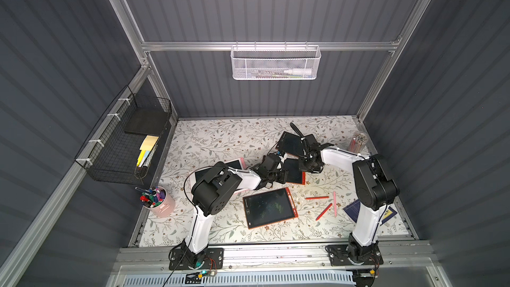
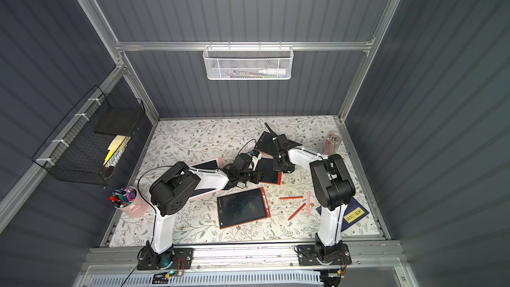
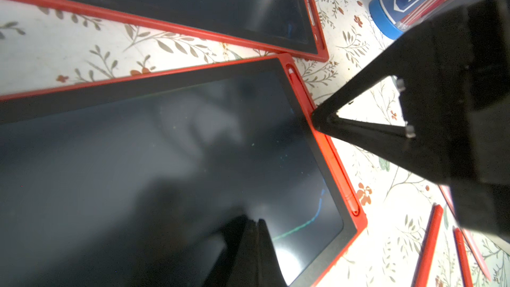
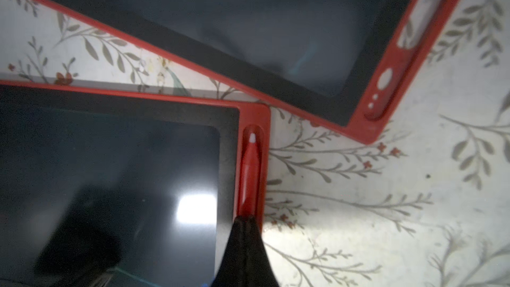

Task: Place the stylus back onto the writing tablet
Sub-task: Adjust the stylus on the writing tablet, then move the writing tablet to the center of the board.

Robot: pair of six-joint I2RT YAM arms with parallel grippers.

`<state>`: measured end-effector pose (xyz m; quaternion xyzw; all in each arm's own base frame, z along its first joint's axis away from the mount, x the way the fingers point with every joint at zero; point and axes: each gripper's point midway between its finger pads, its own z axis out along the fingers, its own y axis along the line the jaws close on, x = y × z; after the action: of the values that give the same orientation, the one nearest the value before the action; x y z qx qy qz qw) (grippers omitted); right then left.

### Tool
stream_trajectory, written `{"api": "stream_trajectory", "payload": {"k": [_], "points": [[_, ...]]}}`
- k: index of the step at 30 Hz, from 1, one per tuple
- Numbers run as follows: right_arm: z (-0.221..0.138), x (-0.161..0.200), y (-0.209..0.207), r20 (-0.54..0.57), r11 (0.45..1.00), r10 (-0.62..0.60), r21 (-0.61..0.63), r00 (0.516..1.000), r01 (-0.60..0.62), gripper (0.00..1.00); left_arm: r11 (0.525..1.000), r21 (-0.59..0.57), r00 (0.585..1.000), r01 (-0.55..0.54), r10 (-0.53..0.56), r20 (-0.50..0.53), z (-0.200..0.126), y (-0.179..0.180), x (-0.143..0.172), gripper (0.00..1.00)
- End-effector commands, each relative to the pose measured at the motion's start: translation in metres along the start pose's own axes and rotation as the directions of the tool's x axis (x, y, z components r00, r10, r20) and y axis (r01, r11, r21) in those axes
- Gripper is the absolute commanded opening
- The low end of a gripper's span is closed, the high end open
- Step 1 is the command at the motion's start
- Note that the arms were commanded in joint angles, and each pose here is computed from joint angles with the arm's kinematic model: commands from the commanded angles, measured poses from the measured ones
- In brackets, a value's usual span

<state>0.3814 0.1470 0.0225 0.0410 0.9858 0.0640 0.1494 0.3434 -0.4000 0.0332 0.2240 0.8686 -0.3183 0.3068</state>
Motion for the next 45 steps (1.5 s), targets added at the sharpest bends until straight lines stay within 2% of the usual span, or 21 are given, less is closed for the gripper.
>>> {"api": "stream_trajectory", "payload": {"k": [1, 4, 10, 15, 22, 26, 33, 38, 45], "points": [[-0.01, 0.009, 0.0, -0.005, 0.997, 0.057, -0.044, 0.998, -0.057, 0.06, 1.0, -0.001, 1.0, 0.008, -0.008, 0.016, -0.015, 0.0, -0.011, 0.0], [-0.026, -0.003, 0.002, 0.064, 0.989, 0.091, -0.12, 0.994, -0.083, 0.11, 1.0, 0.011, 0.998, 0.007, -0.007, 0.067, -0.025, -0.001, -0.031, 0.0], [-0.028, 0.011, -0.008, 0.048, 0.981, 0.141, -0.143, 0.989, -0.133, 0.25, 0.999, 0.046, 0.978, 0.013, -0.022, 0.208, -0.061, -0.011, -0.084, 0.01], [-0.029, 0.021, -0.012, 0.04, 0.97, 0.182, -0.17, 0.983, -0.172, 0.33, 0.999, 0.038, 0.971, 0.024, -0.033, 0.236, -0.078, -0.007, -0.095, 0.07], [-0.022, 0.035, 0.003, -0.016, 0.955, 0.153, -0.256, 0.988, -0.152, 0.42, 0.996, -0.045, 0.978, 0.075, -0.065, 0.2, -0.086, 0.022, -0.076, 0.26], [-0.015, 0.046, 0.002, -0.041, 0.961, 0.14, -0.236, 0.989, -0.146, 0.46, 0.993, -0.069, 0.975, 0.101, -0.085, 0.205, -0.099, 0.038, -0.073, 0.34], [-0.006, 0.044, 0.015, -0.052, 0.953, 0.157, -0.256, 0.986, -0.165, 0.48, 0.987, -0.112, 0.984, 0.117, -0.1, 0.148, -0.104, 0.052, -0.046, 0.38], [0.0, 0.039, 0.034, -0.05, 0.951, 0.16, -0.259, 0.986, -0.167, 0.48, 0.987, -0.126, 0.989, 0.103, -0.088, 0.117, -0.111, 0.052, -0.034, 0.38], [0.005, 0.03, 0.051, -0.056, 0.935, 0.186, -0.296, 0.981, -0.194, 0.48, 0.986, -0.121, 0.993, 0.119, -0.114, 0.041, -0.104, 0.056, -0.003, 0.35]]}}
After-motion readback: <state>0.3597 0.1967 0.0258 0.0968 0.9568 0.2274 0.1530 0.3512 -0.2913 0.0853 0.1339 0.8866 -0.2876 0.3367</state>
